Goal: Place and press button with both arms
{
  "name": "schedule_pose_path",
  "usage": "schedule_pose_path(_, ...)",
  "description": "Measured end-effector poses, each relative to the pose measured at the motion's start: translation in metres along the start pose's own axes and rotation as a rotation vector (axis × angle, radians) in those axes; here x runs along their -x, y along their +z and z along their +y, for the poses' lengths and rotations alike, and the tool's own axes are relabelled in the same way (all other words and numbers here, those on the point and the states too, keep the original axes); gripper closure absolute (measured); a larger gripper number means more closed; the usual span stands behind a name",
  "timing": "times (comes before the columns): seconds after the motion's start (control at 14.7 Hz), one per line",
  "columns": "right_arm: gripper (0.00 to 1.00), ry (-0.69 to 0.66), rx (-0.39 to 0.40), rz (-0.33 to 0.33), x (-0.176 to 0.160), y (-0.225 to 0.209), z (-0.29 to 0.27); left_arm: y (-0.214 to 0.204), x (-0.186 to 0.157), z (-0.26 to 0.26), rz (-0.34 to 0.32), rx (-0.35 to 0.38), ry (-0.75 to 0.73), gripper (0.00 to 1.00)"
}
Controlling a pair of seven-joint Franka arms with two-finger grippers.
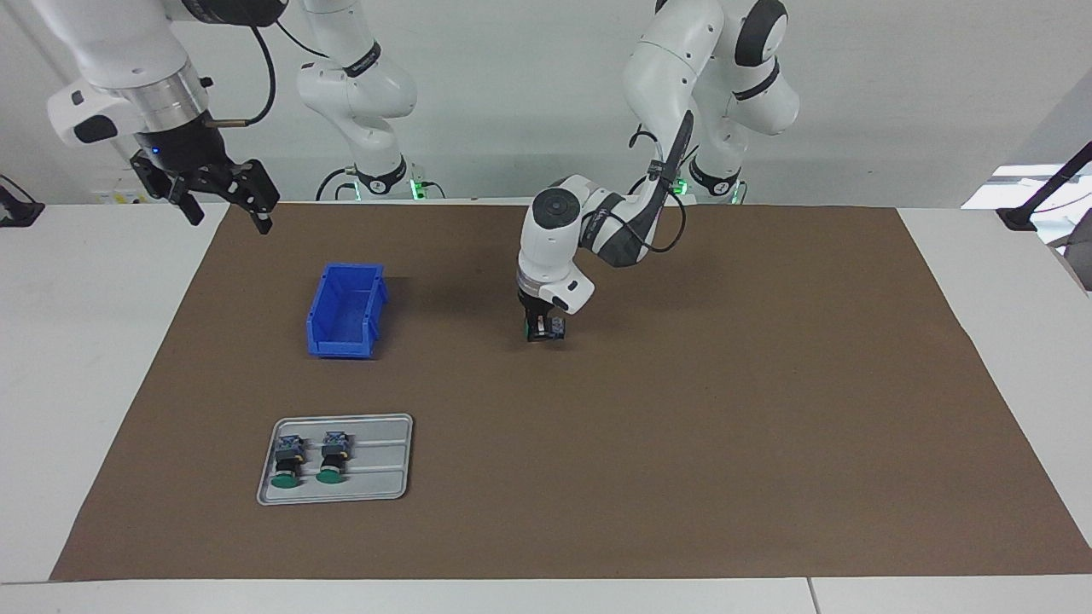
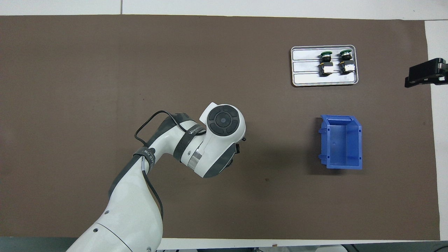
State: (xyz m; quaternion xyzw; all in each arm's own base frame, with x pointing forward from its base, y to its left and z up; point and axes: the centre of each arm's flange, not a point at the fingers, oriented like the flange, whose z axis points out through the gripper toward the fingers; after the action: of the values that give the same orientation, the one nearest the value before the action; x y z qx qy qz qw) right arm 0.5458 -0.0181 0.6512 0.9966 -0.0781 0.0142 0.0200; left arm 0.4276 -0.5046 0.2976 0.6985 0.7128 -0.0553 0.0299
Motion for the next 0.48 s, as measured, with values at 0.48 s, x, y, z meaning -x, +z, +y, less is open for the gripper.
schedule_pose_path(0.48, 0.01, -0.015, 0.009, -0.034, 0.016, -0.001, -0.007, -0.059, -0.009, 0.031, -0.066, 0.068, -0.042, 0.61)
